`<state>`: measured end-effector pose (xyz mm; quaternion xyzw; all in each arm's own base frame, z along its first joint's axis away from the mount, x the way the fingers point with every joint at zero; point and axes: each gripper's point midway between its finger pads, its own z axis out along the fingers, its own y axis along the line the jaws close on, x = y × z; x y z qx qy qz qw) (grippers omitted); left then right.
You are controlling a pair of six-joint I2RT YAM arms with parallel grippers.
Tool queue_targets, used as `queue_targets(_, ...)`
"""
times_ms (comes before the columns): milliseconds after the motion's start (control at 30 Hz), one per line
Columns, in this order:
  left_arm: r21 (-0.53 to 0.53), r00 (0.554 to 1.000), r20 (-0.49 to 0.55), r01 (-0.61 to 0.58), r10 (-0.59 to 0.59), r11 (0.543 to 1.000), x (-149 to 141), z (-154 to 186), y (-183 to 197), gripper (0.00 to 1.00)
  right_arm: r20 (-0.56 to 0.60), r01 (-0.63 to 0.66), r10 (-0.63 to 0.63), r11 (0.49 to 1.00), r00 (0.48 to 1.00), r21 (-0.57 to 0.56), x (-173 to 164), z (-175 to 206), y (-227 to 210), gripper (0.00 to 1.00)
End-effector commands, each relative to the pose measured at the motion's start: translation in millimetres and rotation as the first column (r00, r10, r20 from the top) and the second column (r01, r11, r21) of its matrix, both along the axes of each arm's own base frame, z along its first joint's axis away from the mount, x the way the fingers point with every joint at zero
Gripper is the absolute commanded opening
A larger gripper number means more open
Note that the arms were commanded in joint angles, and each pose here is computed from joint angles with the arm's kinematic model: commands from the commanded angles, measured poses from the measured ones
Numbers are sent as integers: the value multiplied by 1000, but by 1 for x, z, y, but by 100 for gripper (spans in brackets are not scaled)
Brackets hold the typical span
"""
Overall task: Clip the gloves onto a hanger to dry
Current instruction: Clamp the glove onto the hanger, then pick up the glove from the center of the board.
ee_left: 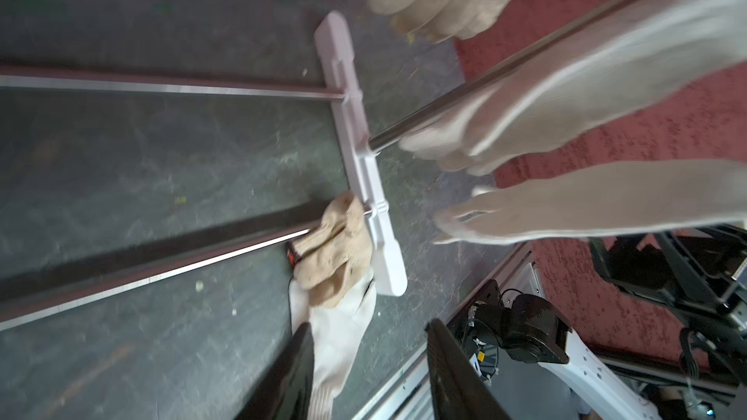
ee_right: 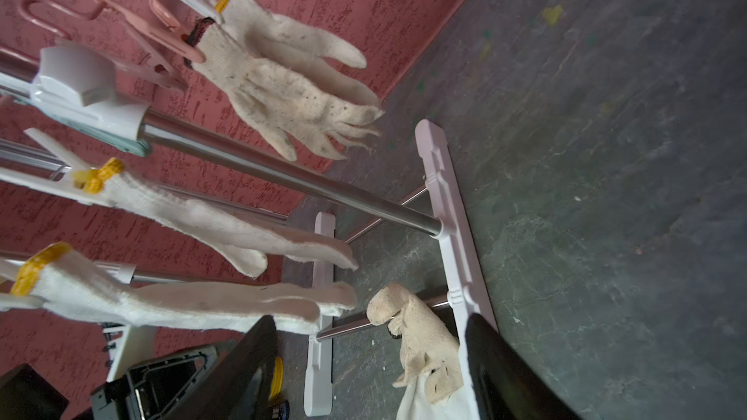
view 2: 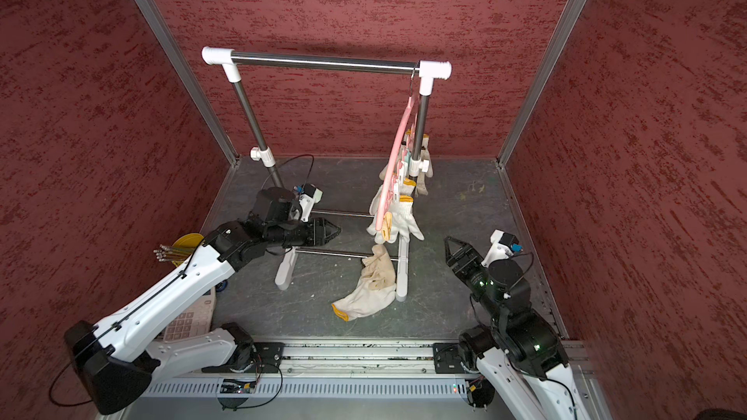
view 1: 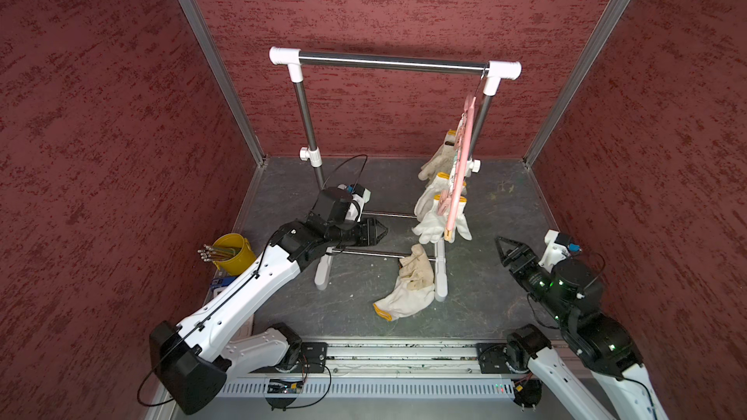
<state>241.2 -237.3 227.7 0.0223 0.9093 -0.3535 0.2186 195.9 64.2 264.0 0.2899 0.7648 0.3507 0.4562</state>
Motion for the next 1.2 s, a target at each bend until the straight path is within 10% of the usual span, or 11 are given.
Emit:
queue_targets(0, 29, 915, -339, -224, 220, 974, -31, -53, 11, 48, -6, 64, -64, 998, 998, 28, 3, 0, -8, 73)
queue_targets(233, 99, 815, -490, -300, 309, 949, -81, -88, 4, 52, -9, 48, -48, 999, 999, -16, 11, 1, -5, 73)
queue_targets(467, 187, 857, -464, -154, 225, 970, -101, -95, -17, 54, 2, 34, -34, 999, 999, -23, 20, 4, 1, 74)
queue_targets(1167, 320, 615, -691, -210, 379, 924, -141, -173, -8, 55, 31, 65, -62, 991, 998, -114, 24, 22, -9, 74)
